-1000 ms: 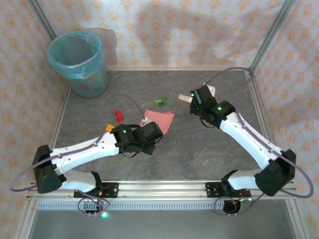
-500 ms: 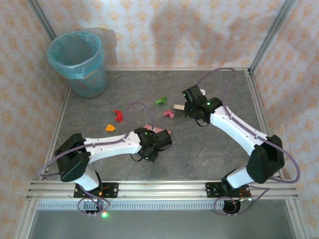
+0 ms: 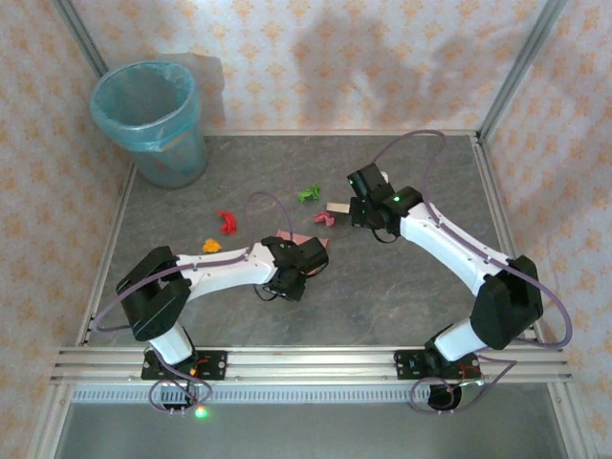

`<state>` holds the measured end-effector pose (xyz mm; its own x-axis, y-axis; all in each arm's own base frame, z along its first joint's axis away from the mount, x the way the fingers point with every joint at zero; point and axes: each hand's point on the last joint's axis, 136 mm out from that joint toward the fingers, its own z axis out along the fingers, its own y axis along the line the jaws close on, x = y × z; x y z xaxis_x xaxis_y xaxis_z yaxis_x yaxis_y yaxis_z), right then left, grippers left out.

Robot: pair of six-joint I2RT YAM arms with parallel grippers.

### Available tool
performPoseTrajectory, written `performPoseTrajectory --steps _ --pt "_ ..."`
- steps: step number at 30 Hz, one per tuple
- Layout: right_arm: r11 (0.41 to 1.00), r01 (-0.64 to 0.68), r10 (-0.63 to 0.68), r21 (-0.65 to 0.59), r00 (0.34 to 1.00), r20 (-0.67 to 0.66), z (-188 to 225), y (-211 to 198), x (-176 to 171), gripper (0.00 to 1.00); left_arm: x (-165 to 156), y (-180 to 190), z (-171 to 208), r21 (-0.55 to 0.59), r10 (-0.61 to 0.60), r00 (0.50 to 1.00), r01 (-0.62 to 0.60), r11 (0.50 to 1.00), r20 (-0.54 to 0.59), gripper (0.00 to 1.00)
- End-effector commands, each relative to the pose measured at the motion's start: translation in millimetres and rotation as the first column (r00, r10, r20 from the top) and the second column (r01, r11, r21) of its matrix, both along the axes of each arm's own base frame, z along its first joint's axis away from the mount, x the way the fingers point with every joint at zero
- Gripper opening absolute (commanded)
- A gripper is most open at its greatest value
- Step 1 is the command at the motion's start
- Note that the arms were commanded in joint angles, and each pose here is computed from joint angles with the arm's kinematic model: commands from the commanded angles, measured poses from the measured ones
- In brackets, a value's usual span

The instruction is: Sweep away the paper scraps from the table

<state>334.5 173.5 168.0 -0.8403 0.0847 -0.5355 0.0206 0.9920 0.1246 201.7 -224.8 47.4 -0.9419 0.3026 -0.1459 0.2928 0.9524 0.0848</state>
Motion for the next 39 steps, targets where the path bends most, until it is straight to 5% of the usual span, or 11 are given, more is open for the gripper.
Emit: performPoseTrajectory --steps 1,11,19,26,33,39 --pt "0.999 -0.038 0.038 0.002 0.999 0.018 8 11 2 0.0 6 -9 0 -0.008 -0.033 0.999 0.033 0.999 -0.006 0.0" --pt "0.992 -0.128 0.128 -0.009 0.992 -0.008 14 26 -36 0.0 21 -5 -1 -0.012 -0.019 0.999 0.019 1.0 0.027 0.0" --pt "0.972 -0.171 0.189 0.162 0.976 -0.107 24 42 -82 0.0 18 4 -12 -0.011 0.006 0.999 -0.006 1.0 0.039 0.0" --pt "0.972 -0.094 0.087 0.217 0.995 0.044 72 16 -88 0.0 17 6 -8 -0.034 0.02 0.998 -0.018 0.999 0.055 0.0" --pt "0.996 0.026 -0.039 0.083 0.985 0.168 90 -16 -63 0.0 18 12 -3 -0.03 0.031 0.996 -0.028 0.999 0.085 0.0" --pt "0.994 0.053 -0.039 -0.093 0.988 0.147 62 -11 -27 0.0 18 11 -4 -0.027 0.029 0.996 -0.027 0.999 0.08 0.0"
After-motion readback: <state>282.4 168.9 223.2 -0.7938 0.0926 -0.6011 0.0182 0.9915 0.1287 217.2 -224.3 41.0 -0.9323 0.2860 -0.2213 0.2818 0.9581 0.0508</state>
